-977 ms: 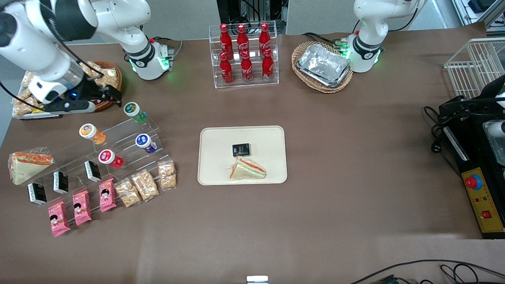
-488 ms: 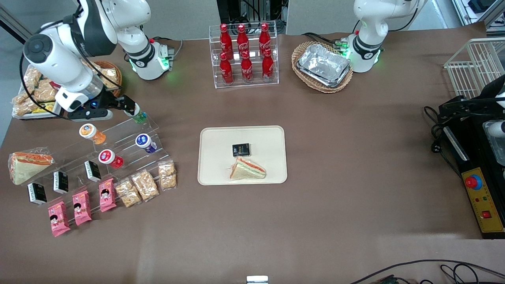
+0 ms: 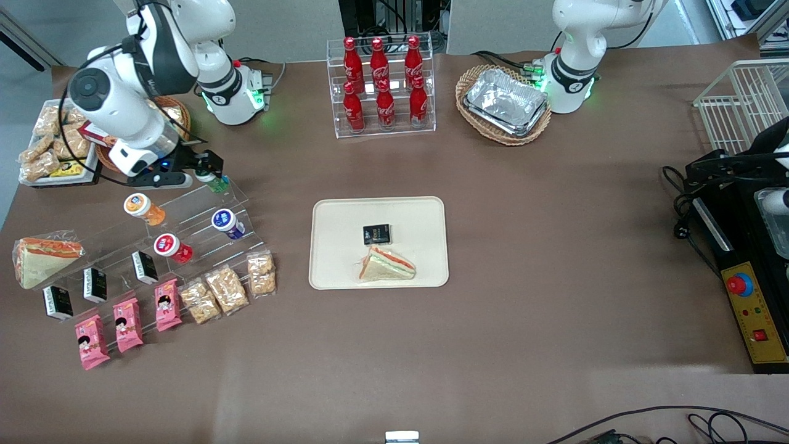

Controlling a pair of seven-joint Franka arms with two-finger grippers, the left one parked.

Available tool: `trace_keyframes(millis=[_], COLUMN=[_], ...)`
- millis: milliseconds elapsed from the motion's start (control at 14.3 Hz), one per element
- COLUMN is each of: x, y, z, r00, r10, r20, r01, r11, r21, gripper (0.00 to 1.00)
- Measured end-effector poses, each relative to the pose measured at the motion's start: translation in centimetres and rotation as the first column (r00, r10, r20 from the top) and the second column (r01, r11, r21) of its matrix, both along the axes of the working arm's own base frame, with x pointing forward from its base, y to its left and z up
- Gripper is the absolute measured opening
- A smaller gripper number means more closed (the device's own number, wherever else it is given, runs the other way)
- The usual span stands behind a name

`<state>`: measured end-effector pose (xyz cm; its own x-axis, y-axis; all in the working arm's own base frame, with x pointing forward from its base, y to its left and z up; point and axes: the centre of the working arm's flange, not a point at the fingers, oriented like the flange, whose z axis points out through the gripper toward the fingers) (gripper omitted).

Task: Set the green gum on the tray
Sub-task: 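Lower the right gripper and close it on the green gum canister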

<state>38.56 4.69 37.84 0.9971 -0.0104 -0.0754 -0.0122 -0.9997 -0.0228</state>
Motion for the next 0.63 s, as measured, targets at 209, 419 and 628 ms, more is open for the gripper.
trace_keyframes(millis=[209, 419, 628], x=[-0.8, -0.9, -0.9], y=[2.8, 3.4, 3.3], z=[-0.5, -0.6, -0.6], r00=[1.0, 1.0, 1.0], r10=[-0.019, -0.019, -0.02], r20=[-0.007, -0.007, -0.007], r01=[0.019, 0.019, 0.02], r11=[1.0, 1.0, 1.0], r21=[-0.011, -0.013, -0.012], gripper=[0.98, 0.87, 0.59])
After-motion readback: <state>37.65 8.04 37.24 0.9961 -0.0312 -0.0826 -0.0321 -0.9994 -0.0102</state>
